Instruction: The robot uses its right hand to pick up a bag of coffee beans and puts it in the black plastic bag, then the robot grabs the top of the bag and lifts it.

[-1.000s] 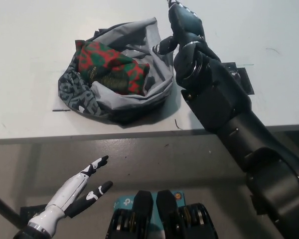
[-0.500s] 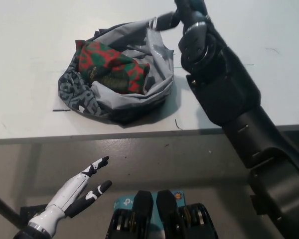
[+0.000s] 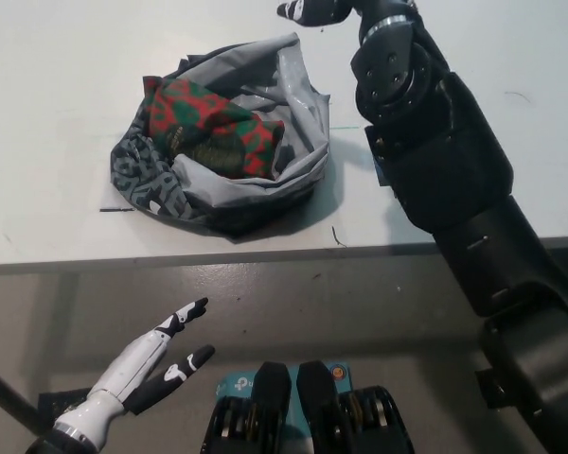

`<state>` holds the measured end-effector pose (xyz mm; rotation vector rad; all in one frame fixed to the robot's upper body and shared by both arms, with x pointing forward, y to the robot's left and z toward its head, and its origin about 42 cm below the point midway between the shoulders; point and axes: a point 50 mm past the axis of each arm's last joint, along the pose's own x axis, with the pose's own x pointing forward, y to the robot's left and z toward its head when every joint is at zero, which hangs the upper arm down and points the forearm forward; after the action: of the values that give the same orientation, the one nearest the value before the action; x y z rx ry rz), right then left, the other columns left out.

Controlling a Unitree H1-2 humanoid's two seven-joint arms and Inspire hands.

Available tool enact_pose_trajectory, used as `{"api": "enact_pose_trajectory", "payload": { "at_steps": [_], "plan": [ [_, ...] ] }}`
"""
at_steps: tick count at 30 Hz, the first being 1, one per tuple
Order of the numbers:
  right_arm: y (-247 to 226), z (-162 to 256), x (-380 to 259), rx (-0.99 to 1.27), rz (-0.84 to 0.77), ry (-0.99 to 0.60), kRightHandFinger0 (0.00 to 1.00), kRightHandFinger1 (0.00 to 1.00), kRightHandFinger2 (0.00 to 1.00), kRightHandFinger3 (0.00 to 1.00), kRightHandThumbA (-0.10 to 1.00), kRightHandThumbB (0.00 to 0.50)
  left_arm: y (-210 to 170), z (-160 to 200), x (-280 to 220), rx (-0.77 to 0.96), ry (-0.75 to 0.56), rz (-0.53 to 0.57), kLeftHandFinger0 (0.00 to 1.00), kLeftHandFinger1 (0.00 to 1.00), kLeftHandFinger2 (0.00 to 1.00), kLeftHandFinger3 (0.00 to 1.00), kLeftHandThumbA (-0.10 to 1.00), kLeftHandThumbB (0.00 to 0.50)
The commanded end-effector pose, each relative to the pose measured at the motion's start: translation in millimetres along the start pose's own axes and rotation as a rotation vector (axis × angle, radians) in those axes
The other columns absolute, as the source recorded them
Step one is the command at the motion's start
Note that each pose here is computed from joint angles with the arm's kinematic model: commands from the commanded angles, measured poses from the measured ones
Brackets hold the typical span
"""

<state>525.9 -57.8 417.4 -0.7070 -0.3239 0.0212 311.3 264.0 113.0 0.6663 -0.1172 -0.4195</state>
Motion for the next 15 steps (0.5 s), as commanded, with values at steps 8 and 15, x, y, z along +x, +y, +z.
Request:
{"api": "enact_pose_trajectory", "payload": {
  "at_steps": [8, 15],
  "plan": [
    [44, -15, 3, -0.023, 0.098, 0.071, 1.00, 1.00, 1.00, 1.00, 1.00, 0.406, 8, 6, 2, 0.032, -0.021, 0.002, 1.00, 1.00, 1.00, 1.00, 1.00, 0.151],
    [53, -19, 1, -0.014, 0.129, 0.097, 1.00, 1.00, 1.00, 1.00, 1.00, 0.458, 8, 7, 3, 0.037, -0.021, 0.004, 1.00, 1.00, 1.00, 1.00, 1.00, 0.162]
  ]
}}
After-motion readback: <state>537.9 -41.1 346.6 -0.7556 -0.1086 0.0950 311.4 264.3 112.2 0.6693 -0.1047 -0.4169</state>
